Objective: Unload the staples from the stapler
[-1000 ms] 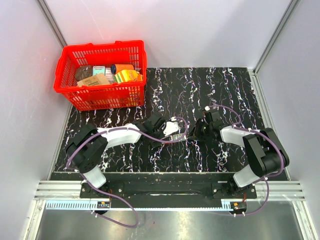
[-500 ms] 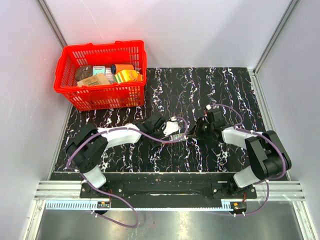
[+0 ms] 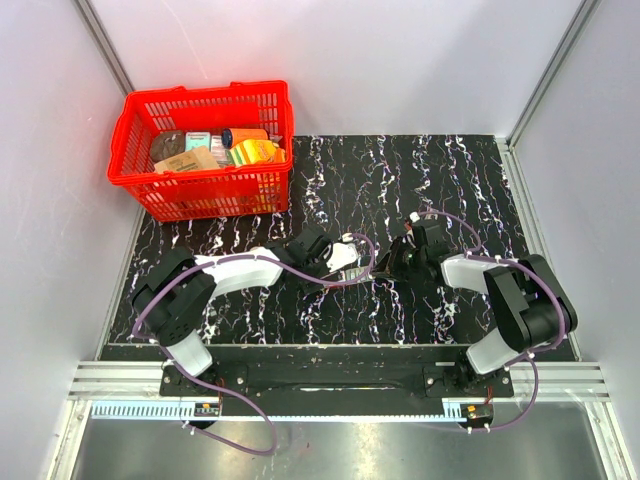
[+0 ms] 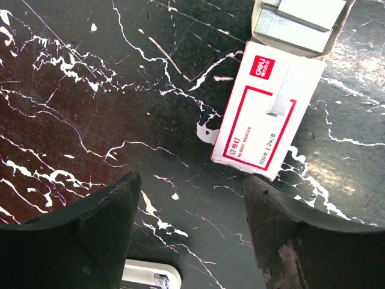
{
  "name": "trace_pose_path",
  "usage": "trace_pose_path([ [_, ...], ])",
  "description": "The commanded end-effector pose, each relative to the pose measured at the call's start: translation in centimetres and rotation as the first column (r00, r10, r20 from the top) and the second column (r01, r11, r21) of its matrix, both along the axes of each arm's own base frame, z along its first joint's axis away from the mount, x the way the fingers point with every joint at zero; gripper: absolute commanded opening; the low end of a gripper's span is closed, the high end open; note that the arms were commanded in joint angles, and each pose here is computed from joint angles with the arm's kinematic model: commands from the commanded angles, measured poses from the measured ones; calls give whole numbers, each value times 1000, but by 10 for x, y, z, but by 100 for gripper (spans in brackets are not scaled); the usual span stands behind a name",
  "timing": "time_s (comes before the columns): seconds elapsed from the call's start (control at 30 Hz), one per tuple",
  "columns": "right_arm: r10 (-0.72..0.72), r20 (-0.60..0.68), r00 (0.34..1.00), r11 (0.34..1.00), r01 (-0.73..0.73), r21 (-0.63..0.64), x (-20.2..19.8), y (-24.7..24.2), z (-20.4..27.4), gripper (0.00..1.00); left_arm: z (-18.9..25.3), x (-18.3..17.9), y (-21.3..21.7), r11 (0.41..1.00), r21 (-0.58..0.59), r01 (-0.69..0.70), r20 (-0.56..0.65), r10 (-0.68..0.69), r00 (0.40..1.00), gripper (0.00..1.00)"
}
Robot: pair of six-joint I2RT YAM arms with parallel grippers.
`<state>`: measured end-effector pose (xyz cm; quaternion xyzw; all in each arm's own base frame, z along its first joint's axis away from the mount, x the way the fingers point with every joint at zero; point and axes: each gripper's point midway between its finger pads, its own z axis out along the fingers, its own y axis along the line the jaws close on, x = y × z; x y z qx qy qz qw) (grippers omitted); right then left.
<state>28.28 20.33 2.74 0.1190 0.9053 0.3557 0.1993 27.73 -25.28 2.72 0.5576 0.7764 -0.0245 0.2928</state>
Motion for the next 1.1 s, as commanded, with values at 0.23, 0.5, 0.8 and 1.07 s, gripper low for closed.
trace_pose_path([
  [0.23, 27, 9, 1000, 999, -28, 45, -1, 6, -5, 18, 8, 13, -5, 1000, -1, -3, 57, 3, 998, 73],
  [0.5, 35, 3, 999, 997, -35, 62, -3, 8, -7, 16, 5, 13, -6, 1000, 6, 1, 51, -1, 999, 73],
  [0.8, 50, 5, 999, 995, -50, 90, -3, 13, -2, 14, 2, 14, -8, 1000, 22, 10, 53, -11, 999, 73],
  [1.07, 81, 1, 997, 992, -81, 99, -6, 23, -1, 14, 4, 17, -12, 999, 21, 25, 61, -26, 998, 73],
])
